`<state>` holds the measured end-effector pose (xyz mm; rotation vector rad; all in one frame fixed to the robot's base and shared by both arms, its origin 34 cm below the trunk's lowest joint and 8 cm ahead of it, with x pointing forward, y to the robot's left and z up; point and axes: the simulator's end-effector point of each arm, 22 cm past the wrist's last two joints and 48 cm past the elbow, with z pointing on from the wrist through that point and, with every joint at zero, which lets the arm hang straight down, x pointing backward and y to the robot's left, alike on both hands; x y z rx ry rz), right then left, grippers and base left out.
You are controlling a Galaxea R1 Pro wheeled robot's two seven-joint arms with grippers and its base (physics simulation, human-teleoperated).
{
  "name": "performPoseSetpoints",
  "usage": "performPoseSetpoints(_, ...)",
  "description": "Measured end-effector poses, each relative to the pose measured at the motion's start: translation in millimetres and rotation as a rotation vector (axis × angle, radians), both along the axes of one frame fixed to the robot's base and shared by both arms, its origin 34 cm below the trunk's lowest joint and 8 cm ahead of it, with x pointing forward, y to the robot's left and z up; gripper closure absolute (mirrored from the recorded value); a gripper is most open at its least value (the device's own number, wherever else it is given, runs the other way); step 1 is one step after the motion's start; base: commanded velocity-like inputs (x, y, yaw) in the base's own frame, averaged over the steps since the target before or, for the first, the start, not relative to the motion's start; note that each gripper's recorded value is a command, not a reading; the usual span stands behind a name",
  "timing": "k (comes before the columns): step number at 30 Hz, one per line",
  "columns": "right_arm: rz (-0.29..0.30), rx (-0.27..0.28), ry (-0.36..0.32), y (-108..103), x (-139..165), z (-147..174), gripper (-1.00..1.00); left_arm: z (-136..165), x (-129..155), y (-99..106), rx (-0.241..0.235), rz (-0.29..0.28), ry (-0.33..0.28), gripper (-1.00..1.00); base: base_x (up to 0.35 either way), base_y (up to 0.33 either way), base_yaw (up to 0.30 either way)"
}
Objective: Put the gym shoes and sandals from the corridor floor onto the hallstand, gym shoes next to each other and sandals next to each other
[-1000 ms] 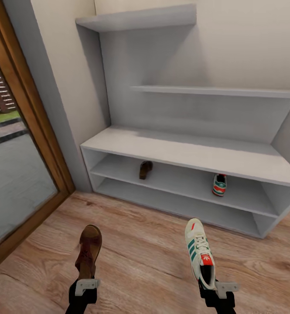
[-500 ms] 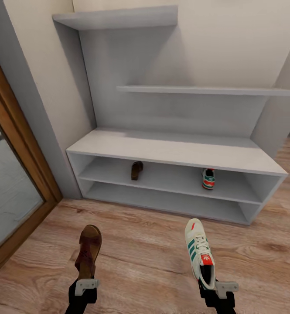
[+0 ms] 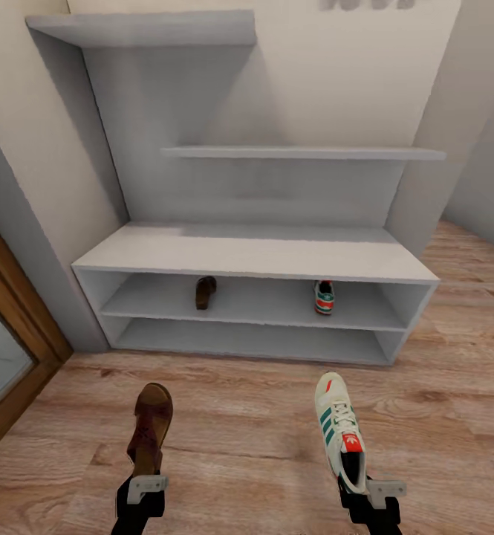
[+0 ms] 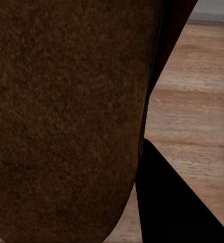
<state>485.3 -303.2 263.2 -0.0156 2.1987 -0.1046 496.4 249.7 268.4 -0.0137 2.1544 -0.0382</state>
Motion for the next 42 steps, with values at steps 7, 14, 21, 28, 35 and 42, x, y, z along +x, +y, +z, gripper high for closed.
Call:
performPoseSetpoints(7,0.000,0.001,0.000,0.1,0.0,-0.1,1.00,0.0,-0.1,1.6,0.002,0.003,0.000,1.00,0.000,0.177,-0.264)
performPoseSetpoints(14,0.000,0.002,0.000,0.9,-0.1,-0.2,1.00,-0.5,-0.9,0.3,0.000,0.001,0.002,1.00,0.000,0.119,-0.249)
performPoseSetpoints(21,0.000,0.000,0.003,-0.6,-0.4,-0.5,1.00,-0.9,-1.5,0.2,0.000,0.001,0.003,1.00,0.000,0.006,-0.037)
performPoseSetpoints(28,-0.001,-0.001,0.001,-1.5,0.3,0.2,1.00,-0.9,-1.5,0.0,-0.001,0.001,0.003,1.00,0.000,0.000,-0.001)
performPoseSetpoints(35,-0.002,-0.001,-0.001,-1.2,0.6,0.5,1.00,-3.6,-3.1,0.2,0.002,0.011,0.016,1.00,0.000,0.000,0.000)
performPoseSetpoints(42,-0.012,-0.038,0.000,-27.8,-0.2,2.7,1.00,-2.3,27.9,17.0,0.027,0.053,0.096,1.00,0.000,0.000,0.000)
